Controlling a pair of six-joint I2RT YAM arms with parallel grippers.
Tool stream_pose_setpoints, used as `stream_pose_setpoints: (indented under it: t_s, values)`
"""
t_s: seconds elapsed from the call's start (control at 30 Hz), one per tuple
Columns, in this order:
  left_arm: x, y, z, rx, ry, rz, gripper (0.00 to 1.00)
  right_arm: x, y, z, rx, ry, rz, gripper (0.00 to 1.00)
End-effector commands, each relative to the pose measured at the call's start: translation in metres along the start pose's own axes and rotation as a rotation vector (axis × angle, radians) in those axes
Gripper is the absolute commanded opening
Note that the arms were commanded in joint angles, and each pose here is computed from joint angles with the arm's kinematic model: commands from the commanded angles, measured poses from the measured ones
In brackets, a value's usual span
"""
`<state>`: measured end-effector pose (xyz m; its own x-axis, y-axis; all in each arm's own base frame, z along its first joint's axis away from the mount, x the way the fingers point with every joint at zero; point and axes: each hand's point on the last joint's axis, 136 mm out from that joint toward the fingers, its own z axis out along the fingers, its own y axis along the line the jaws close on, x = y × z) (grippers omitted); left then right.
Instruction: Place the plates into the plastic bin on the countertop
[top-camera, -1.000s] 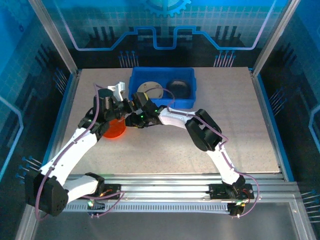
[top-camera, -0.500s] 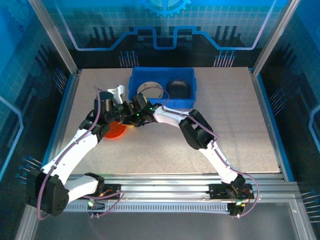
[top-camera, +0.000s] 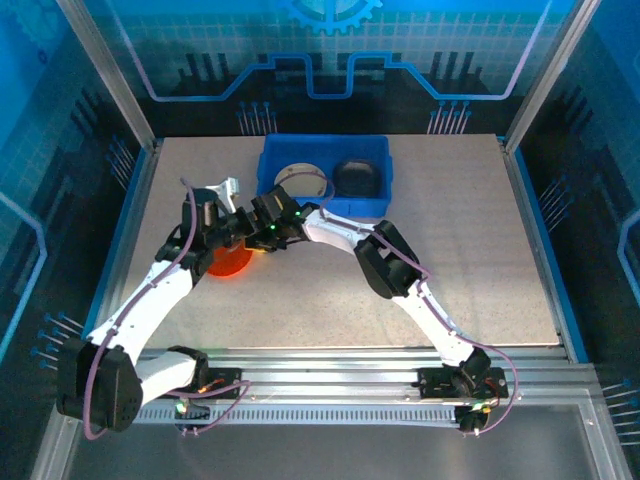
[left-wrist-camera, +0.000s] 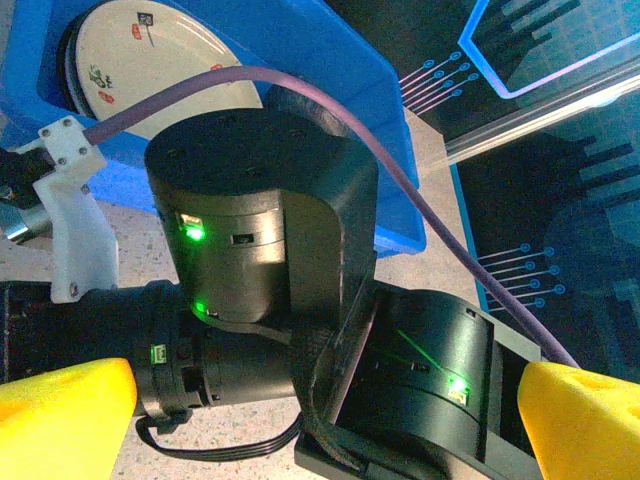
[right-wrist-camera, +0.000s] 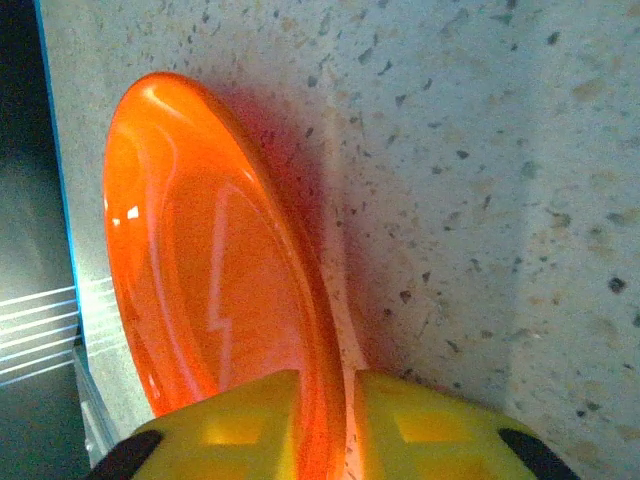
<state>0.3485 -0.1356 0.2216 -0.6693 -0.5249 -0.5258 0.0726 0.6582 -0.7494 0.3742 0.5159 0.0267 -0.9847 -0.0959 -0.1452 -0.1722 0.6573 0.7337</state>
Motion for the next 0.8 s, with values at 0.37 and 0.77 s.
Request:
stream_pose_setpoints:
  t_s: [0.37, 0.77]
  values:
    - [-0.010, -0.007, -0.008, 0.020, -0.016, 0.040, 0.99, 0.030, -0.018, -0.010, -0.001, -0.007, 0.028, 0.00]
    - [-0.006, 0.009, -0.008, -0.081, 0.008, 0.087, 0.98, 0.072, -0.041, -0.143, 0.053, -0.088, 0.028, 0.00]
